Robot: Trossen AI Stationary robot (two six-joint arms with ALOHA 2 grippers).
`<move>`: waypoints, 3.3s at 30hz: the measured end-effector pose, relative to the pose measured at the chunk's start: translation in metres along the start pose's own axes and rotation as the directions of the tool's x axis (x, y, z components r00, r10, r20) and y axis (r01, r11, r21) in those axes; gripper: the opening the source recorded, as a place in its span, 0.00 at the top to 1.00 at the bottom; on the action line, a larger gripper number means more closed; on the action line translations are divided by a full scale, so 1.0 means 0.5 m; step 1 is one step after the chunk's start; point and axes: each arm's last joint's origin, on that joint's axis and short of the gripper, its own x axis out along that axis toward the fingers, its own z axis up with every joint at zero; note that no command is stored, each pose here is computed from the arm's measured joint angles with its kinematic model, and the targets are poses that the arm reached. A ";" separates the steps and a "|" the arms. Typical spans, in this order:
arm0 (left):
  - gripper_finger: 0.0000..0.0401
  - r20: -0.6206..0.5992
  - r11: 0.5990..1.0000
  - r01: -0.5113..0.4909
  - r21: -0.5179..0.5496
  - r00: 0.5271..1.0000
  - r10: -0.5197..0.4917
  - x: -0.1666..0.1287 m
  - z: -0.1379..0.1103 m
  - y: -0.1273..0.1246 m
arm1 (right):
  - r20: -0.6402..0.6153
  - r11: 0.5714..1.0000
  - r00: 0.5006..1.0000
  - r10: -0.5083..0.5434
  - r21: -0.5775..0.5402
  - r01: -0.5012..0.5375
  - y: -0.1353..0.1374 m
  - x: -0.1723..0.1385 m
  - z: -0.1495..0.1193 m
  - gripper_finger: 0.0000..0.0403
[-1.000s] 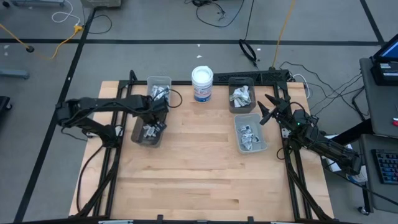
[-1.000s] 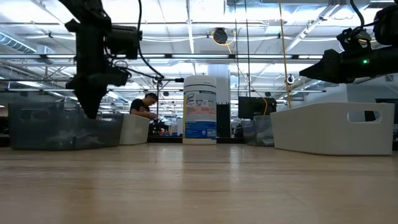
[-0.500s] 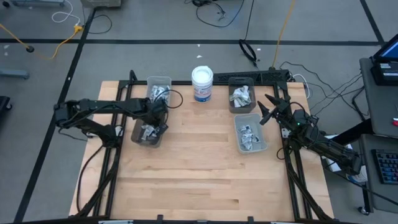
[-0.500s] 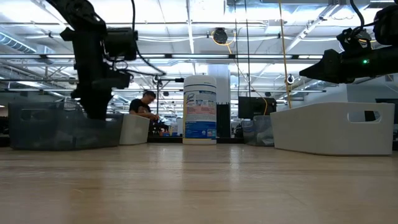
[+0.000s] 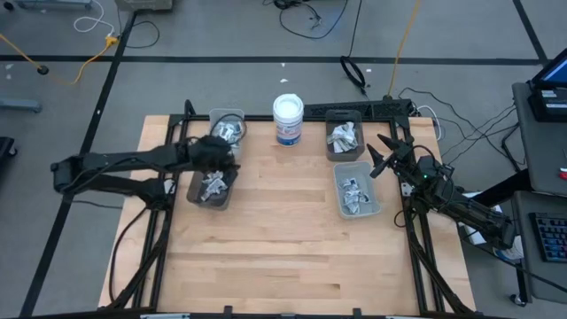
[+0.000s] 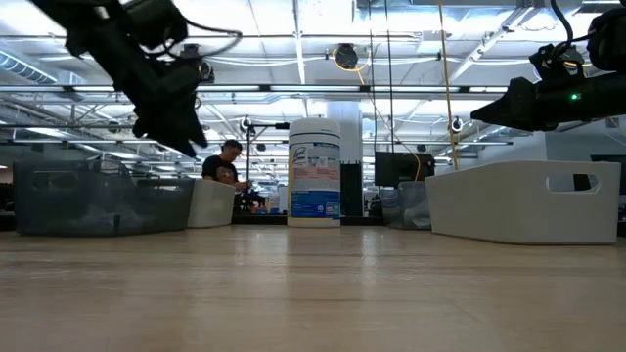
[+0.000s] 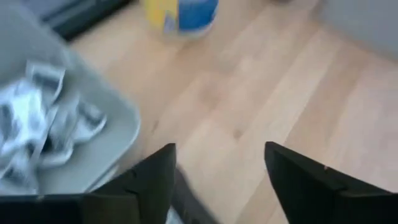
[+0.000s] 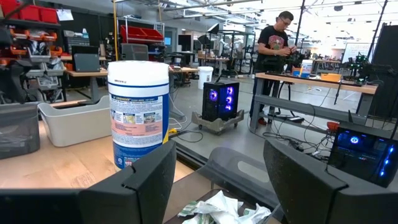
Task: Pick & Place First Aid Supplies
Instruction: Return to Home Position
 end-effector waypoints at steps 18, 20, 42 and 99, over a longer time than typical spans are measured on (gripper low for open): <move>0.12 0.533 0.985 0.171 0.017 0.832 -0.154 -0.011 -0.111 0.039 | -0.001 1.000 1.000 0.000 0.000 0.000 0.000 0.000 0.000 0.41; 0.12 0.564 0.983 0.183 0.018 0.810 -0.161 -0.017 -0.120 0.043 | -0.001 1.000 1.000 0.000 0.000 0.000 0.000 0.000 0.000 0.41; 0.12 0.646 0.985 0.165 0.056 0.746 -0.162 -0.068 -0.180 0.072 | -0.001 1.000 1.000 0.000 -0.001 0.000 0.000 0.000 0.000 0.41; 0.12 0.722 0.987 0.089 0.137 0.673 -0.161 -0.083 -0.195 0.080 | 0.000 1.000 1.000 0.000 0.000 0.000 0.000 0.000 0.000 0.41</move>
